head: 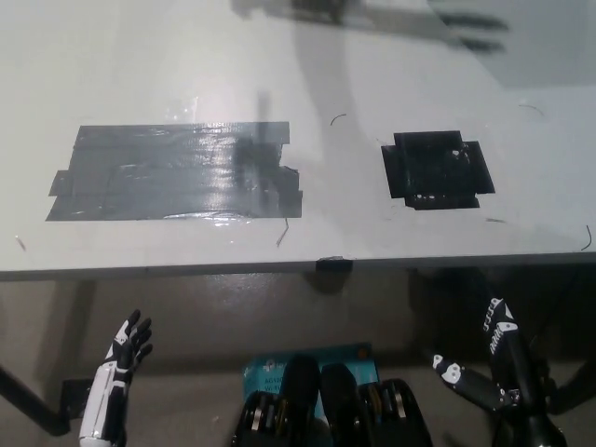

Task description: A person hands a tripod to the robot which it grabs with its right hand and places in the middle of the table in front of it

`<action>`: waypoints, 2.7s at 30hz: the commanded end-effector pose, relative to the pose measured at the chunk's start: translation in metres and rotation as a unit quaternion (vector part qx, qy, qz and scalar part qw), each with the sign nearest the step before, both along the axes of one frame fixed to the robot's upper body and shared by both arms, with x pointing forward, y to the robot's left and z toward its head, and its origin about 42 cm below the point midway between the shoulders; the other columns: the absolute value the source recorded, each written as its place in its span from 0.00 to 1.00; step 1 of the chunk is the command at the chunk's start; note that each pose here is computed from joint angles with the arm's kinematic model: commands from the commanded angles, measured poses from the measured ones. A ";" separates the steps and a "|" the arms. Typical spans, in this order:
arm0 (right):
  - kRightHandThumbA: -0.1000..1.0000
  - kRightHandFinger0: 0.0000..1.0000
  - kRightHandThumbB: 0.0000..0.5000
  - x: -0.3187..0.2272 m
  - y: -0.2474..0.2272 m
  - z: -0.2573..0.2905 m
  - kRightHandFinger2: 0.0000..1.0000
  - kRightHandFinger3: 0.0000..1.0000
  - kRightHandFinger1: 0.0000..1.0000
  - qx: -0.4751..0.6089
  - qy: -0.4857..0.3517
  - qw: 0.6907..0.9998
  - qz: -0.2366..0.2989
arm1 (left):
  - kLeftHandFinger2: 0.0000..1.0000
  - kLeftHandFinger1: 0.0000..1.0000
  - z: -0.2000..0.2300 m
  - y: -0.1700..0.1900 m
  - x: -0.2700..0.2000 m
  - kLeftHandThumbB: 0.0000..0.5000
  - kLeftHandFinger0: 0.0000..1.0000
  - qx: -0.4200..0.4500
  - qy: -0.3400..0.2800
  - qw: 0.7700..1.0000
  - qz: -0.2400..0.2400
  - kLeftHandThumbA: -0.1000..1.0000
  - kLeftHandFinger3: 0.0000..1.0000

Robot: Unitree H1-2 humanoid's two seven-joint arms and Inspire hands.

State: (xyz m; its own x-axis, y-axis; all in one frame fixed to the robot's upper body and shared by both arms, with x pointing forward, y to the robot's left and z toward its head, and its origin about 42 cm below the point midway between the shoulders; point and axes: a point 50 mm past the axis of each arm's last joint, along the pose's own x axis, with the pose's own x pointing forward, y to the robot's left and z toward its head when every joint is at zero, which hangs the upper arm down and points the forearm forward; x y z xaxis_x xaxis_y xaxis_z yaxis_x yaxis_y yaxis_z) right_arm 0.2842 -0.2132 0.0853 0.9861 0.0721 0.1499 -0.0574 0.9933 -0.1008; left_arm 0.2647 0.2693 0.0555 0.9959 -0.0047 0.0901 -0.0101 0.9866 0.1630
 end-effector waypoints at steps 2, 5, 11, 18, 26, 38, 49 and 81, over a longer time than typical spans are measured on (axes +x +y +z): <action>0.84 1.00 0.29 -0.003 0.003 0.004 1.00 1.00 1.00 0.000 -0.044 0.999 -0.004 | 1.00 1.00 0.007 0.004 -0.002 0.59 1.00 0.017 -0.026 0.999 -0.028 1.00 1.00; 0.80 1.00 0.30 -0.005 0.004 0.005 1.00 1.00 1.00 -0.011 -0.054 0.998 -0.017 | 1.00 1.00 0.007 0.005 -0.004 0.57 1.00 0.022 -0.027 0.999 -0.035 1.00 1.00; 0.83 1.00 0.59 -0.002 0.005 0.083 1.00 1.00 1.00 -0.119 -0.176 0.977 -0.037 | 1.00 1.00 0.001 0.012 -0.015 0.60 1.00 0.025 -0.007 0.999 -0.032 1.00 1.00; 0.88 1.00 0.89 0.016 0.008 0.184 1.00 1.00 1.00 -0.255 -0.301 0.916 -0.073 | 1.00 1.00 -0.003 0.013 -0.018 0.59 1.00 0.032 -0.007 0.999 -0.037 1.00 1.00; 0.87 1.00 0.93 0.074 0.020 0.245 1.00 1.00 1.00 -0.367 -0.299 0.874 -0.105 | 1.00 1.00 -0.002 0.009 -0.018 0.60 1.00 0.033 -0.007 0.999 -0.041 1.00 1.00; 0.88 1.00 0.98 0.180 0.008 0.254 1.00 1.00 1.00 -0.445 -0.203 0.863 -0.129 | 1.00 1.00 0.001 0.006 -0.008 0.64 1.00 0.047 -0.015 0.997 -0.052 1.00 1.00; 0.94 1.00 1.00 0.214 0.009 0.257 1.00 1.00 1.00 -0.484 -0.135 0.854 -0.136 | 1.00 1.00 0.002 0.005 -0.005 0.65 1.00 0.058 -0.016 0.996 -0.059 1.00 1.00; 0.00 0.08 0.41 0.225 0.038 0.254 0.88 1.00 0.59 -0.428 -0.373 0.788 -0.238 | 1.00 1.00 -0.019 -0.004 -0.023 0.57 1.00 0.065 0.014 0.995 -0.072 1.00 1.00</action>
